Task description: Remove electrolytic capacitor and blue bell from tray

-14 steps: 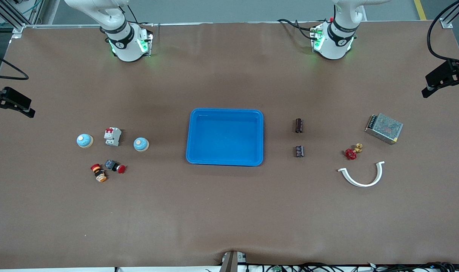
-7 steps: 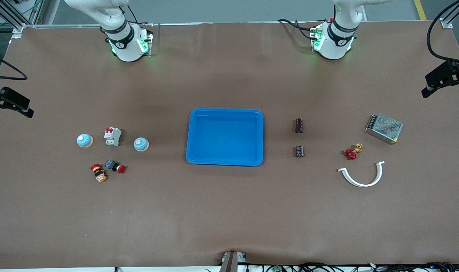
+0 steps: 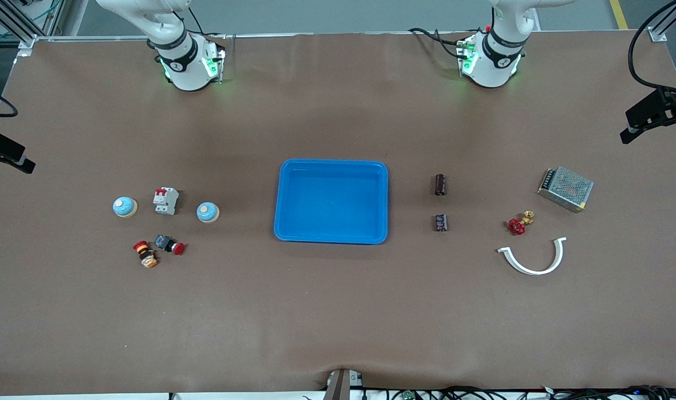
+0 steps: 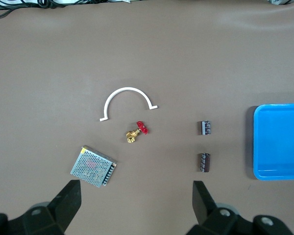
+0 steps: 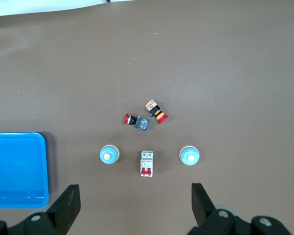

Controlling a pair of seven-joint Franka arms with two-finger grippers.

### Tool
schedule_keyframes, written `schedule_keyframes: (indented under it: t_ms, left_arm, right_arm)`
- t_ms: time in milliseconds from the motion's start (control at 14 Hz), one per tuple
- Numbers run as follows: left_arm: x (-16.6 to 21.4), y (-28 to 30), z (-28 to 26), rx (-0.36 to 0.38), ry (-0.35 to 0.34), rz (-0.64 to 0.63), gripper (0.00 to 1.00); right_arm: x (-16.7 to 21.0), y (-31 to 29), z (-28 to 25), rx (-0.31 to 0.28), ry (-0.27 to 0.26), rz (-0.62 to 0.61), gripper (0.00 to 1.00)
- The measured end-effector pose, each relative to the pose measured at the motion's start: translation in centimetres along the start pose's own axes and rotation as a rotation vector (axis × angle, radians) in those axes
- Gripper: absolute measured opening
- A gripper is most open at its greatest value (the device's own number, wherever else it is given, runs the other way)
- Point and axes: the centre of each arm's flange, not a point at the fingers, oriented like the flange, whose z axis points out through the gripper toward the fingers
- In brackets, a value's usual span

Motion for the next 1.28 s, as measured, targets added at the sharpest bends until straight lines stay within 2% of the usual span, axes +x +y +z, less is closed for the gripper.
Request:
schedule_keyframes:
  t_ms: [1068,1282]
  left_arm:
    - [1.2,1.1,1.8,-0.006,-0.01,0.023,1.0]
    - [1.2,1.0,1.8,-0.006,-0.01,0.037,1.0]
  right_arm:
    - [0.0,-0.8,0.1,0.001,0.014,-0.015,1.0]
    - [0.0,-1.2,0.1,-0.052,0.011,-0.034,1.0]
